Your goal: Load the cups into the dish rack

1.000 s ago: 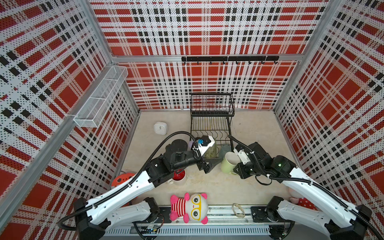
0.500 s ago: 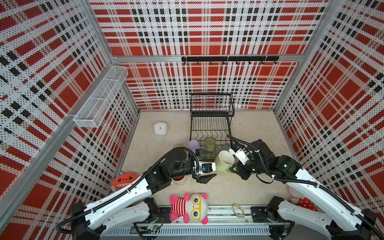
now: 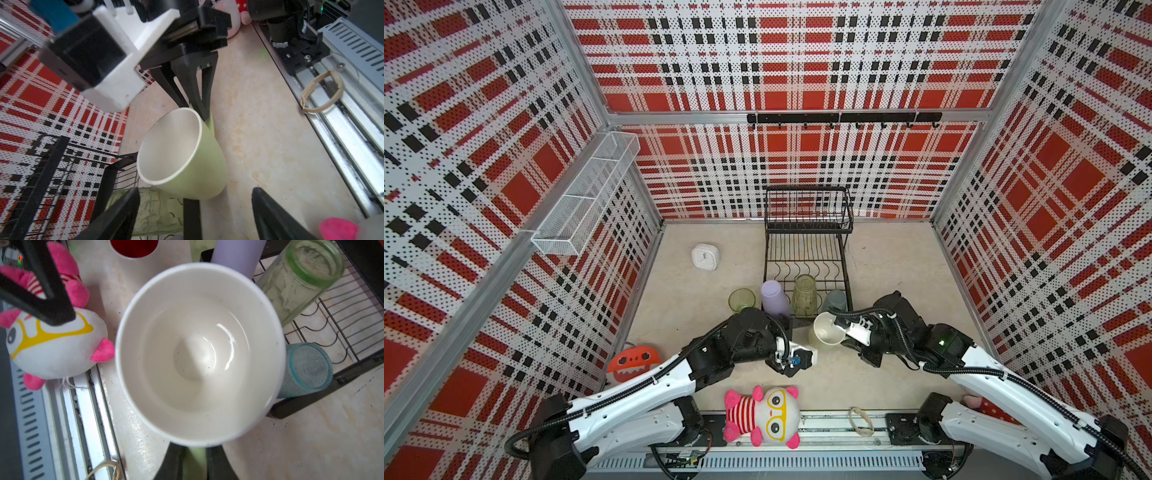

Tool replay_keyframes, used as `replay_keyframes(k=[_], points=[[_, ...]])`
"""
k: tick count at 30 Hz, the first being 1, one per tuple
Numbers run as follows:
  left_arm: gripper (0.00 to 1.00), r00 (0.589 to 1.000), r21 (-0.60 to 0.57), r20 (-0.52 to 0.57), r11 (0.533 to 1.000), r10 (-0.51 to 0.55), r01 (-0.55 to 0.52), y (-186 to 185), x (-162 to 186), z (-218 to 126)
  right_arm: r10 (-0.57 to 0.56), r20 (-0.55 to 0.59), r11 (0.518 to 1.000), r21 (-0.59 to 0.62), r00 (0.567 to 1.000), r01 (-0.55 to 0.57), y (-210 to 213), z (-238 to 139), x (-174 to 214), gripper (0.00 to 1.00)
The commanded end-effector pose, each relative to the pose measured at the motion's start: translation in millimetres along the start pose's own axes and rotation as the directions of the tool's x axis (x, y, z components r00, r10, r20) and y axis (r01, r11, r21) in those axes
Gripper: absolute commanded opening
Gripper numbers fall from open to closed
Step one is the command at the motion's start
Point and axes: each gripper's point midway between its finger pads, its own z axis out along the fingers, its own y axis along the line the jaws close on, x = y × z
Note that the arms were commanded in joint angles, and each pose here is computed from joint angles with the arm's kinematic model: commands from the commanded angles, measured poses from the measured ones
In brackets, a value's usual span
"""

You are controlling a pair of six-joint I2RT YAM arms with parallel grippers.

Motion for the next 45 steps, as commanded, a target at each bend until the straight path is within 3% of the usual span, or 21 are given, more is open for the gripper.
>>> replay_keyframes(k=[1,5,10,21,27,34,38,41,45], points=[[0.87,1.0,-0.017,0.022,1.0,0.014,-0.013,-2,-3,-3,-0.22,0.105,0.975,0.054,0.97,0.215,-6,-4,-27,0.0],[0.87,0.999,-0.024,0.033,0.999,-0.039,0.04,-9,1,-7,-0.274,0.0,0.961,-0.029,0.962,0.274,2,13,-4,0.0],[0.87,0.997,-0.034,0.01,0.997,-0.071,0.071,-20,13,-9,-0.284,0.005,0.955,-0.084,0.959,0.283,11,23,-1,0.0],[0.87,0.994,0.028,0.0,0.994,-0.107,0.107,-39,23,2,-0.203,-0.067,0.968,-0.167,0.977,0.19,22,52,20,0.0],[0.86,0.994,0.063,-0.016,0.992,-0.112,0.113,-50,28,6,-0.176,-0.054,0.975,-0.144,0.983,0.166,22,59,24,0.0],[0.86,0.992,0.049,-0.024,0.991,-0.126,0.127,-46,29,8,-0.171,-0.038,0.98,-0.107,0.984,0.167,19,50,23,0.3],[0.85,0.992,0.062,-0.02,0.99,-0.128,0.129,-45,26,12,-0.198,0.024,0.975,-0.094,0.98,0.2,21,33,10,0.73],[0.84,0.99,0.075,-0.082,0.99,-0.114,0.12,-41,32,20,-0.169,0.094,0.981,-0.079,0.981,0.176,15,16,-2,0.81],[0.82,0.988,0.121,-0.13,0.988,-0.082,0.098,-43,31,31,-0.006,0.2,1.0,-0.012,0.98,0.008,-21,-12,-16,0.82]])
